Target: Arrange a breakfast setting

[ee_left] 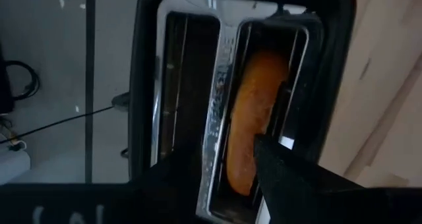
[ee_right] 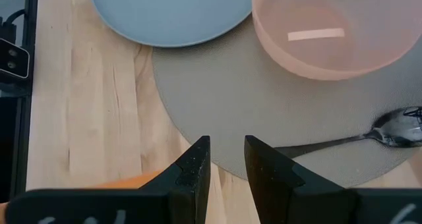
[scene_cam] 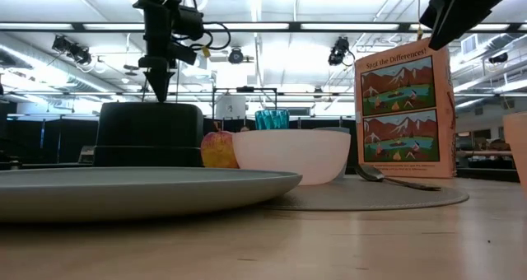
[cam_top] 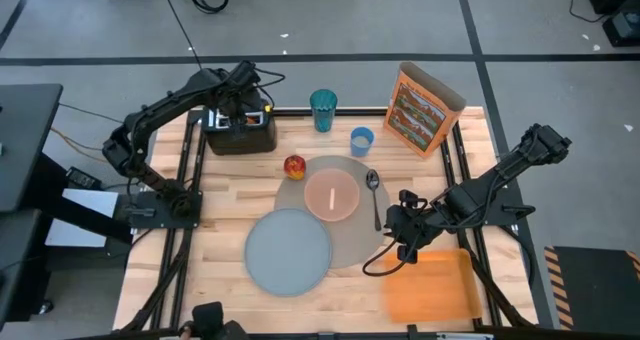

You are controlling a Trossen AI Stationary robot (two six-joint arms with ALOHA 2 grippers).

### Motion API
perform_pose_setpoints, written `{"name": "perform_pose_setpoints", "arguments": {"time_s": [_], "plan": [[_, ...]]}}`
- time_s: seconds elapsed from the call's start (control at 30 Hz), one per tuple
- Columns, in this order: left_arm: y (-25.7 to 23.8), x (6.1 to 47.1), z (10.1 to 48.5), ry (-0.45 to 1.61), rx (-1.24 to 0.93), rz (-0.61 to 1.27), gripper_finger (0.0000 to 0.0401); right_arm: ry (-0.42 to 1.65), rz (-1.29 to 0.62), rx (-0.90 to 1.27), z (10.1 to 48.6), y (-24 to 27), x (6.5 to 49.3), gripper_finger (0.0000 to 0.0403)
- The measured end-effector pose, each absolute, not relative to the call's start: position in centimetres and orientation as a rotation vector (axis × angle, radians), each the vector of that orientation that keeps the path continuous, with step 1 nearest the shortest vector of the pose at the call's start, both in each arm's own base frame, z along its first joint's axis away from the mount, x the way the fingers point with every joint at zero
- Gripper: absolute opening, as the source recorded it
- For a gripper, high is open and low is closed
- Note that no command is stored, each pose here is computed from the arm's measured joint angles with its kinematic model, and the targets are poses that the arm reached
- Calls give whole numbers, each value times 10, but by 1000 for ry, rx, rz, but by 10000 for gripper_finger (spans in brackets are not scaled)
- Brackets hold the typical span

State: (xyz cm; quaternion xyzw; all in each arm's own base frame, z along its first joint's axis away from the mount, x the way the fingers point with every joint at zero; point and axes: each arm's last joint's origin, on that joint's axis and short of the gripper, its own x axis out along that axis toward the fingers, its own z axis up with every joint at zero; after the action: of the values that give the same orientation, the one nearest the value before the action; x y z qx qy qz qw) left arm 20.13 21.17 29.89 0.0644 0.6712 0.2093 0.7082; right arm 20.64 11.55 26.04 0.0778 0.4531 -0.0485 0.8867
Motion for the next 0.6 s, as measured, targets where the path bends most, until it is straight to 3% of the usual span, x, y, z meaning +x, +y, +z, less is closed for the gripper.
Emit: {"name": "perform_pose_setpoints", "arguments": {"time_s": [0.2,0.47,0.6], "plan": [[210,200,298,1513,134,437,142,940,-94,174,261,116,207,101],[208,198,287,1581,275,255,142,942,-93,174,261,116,207,101],[211,198,281,1616,347,321,141,942,-91,174,261,116,207,101]]}}
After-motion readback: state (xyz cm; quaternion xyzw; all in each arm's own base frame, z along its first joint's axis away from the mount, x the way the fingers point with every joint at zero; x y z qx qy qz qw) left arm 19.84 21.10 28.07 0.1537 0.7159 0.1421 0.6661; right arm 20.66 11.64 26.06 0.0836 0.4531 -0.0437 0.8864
